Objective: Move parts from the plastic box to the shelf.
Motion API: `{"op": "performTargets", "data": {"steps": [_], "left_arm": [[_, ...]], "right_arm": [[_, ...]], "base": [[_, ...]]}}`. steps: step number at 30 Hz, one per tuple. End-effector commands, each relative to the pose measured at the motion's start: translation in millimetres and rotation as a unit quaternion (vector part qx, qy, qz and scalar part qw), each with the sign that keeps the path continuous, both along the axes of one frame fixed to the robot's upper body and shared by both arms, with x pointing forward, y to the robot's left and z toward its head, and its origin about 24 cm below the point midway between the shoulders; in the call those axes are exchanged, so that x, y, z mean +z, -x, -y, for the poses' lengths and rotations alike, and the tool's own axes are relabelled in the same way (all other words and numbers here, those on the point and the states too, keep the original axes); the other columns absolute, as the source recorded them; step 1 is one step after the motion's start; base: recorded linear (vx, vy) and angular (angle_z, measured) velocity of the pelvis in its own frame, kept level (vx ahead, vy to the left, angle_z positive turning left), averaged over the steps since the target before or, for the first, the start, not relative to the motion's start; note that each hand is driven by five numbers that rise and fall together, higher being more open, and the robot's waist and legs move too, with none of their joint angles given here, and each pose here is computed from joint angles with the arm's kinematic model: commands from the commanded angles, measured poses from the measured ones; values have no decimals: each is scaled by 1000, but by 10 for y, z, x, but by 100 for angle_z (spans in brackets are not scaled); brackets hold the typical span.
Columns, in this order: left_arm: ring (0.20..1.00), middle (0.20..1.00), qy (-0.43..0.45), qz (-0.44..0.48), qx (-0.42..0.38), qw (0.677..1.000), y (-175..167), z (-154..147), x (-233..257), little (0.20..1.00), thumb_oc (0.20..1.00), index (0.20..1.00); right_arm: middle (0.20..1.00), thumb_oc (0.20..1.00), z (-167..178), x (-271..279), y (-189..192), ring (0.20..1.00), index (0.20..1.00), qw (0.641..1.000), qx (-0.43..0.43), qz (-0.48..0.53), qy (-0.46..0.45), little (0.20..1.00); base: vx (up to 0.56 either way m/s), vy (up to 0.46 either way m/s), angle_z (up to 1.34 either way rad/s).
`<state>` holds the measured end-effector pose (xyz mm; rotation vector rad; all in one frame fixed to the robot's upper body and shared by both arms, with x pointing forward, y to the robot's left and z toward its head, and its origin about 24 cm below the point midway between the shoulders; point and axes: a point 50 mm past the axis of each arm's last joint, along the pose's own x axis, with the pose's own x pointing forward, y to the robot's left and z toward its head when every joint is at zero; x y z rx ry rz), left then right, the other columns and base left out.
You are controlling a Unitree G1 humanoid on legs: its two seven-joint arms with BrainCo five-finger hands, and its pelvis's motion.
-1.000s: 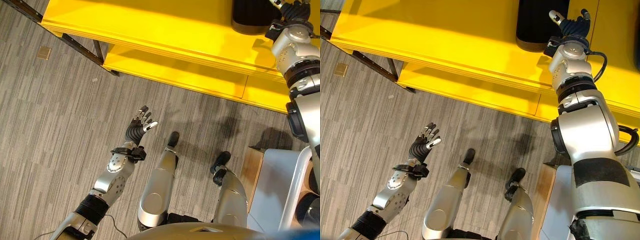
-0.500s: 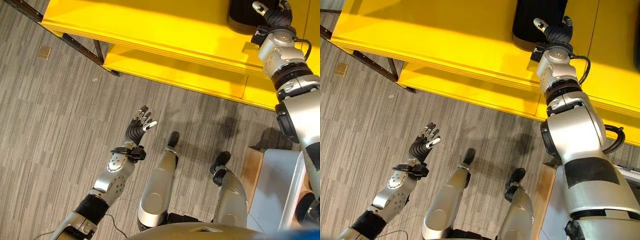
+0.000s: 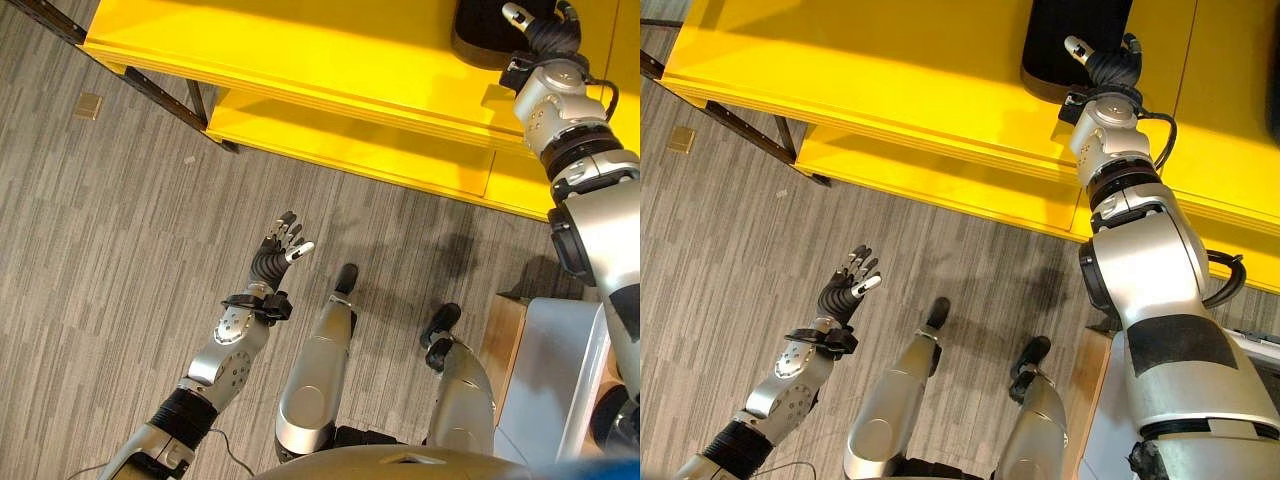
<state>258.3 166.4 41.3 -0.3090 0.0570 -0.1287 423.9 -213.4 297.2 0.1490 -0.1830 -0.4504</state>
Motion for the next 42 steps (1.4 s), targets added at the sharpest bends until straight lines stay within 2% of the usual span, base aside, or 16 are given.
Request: {"op": "performTargets", "data": {"steps": [1, 16, 25, 38, 42], "left_arm": [[1000, 1000, -19, 38, -8, 999, 10, -84, 167, 1000, 1000, 1000], [1000, 1000, -21, 39, -4, 999, 2, -99, 170, 1000, 1000, 1000], [1000, 1000, -27, 41, -2, 999, -2, -133, 172, 1000, 1000, 1000], [1000, 1000, -32, 29, 10, 999, 37, -230, 131, 1000, 1000, 1000], [1000, 1000, -27, 17, 30, 999, 58, -284, 81, 1000, 1000, 1000]], "right_arm": [[1000, 1000, -192, 157, -4, 1000, 1000, 998, 36, 48, -1, 1000], [1000, 1000, 7, 404, 86, 1000, 1000, 994, -20, 69, 82, 1000], [1000, 1000, -161, 661, 156, 1000, 1000, 977, -21, 119, 176, 1000], [1000, 1000, -376, 618, 159, 1000, 1000, 973, 5, 145, 179, 1000], [1000, 1000, -611, 424, 209, 1000, 1000, 971, 66, 186, 132, 1000]], "base": [[0, 0, 0], [0, 0, 0], [-33, 8, -4], [1, -2, -3], [25, 1, -14]]}}
